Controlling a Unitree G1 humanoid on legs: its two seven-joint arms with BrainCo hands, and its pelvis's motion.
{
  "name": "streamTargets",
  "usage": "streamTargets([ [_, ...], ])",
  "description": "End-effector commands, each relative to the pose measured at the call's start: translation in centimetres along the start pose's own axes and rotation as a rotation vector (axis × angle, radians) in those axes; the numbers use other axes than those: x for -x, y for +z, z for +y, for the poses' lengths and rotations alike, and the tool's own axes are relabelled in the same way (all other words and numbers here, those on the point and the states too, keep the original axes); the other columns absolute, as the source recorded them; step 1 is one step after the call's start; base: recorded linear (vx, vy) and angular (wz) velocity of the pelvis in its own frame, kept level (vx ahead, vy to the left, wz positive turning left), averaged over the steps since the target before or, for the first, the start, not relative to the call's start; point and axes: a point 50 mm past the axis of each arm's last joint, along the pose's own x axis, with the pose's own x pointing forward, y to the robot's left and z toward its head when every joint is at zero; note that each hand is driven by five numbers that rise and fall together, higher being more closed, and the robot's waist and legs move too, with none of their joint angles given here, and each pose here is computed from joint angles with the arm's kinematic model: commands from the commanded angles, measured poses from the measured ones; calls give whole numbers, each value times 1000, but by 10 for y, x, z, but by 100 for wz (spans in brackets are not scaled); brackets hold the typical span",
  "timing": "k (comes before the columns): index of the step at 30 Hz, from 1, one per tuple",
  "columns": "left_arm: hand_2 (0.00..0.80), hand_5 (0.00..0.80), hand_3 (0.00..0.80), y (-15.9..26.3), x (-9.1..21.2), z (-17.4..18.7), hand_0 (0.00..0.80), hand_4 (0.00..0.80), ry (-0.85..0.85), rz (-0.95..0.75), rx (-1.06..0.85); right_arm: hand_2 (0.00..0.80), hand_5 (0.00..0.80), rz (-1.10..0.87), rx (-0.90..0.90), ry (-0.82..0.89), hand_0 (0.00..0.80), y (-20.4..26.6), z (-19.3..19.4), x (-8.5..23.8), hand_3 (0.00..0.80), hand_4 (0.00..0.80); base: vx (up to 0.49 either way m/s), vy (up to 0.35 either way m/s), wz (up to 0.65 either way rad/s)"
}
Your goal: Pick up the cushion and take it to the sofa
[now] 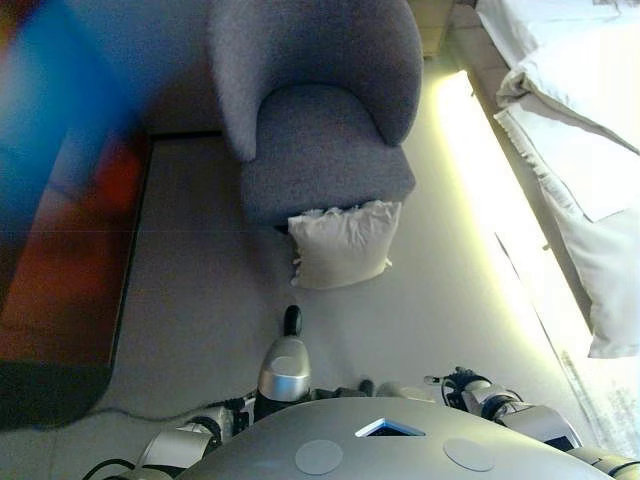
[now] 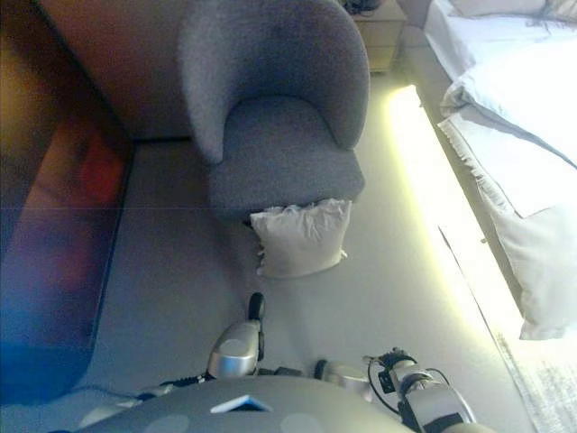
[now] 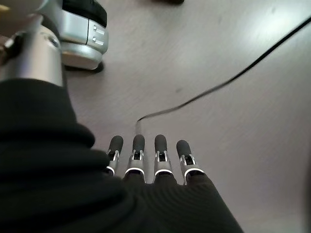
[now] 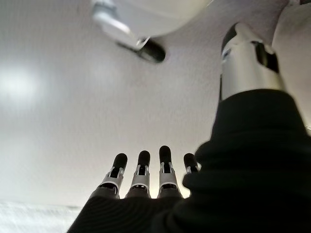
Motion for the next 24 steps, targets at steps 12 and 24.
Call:
streamTargets([
  [12,0,0,0,43,6,34,0,0,77,-84,-4,0,0,-92,-25,-87,0,22,-12,1,0,0,330,85,-5],
  [24,0,0,0,28,3,34,0,0,118,-45,16,0,0,-100,5,-59,0,14,-6,1,0,0,269,-239,33],
])
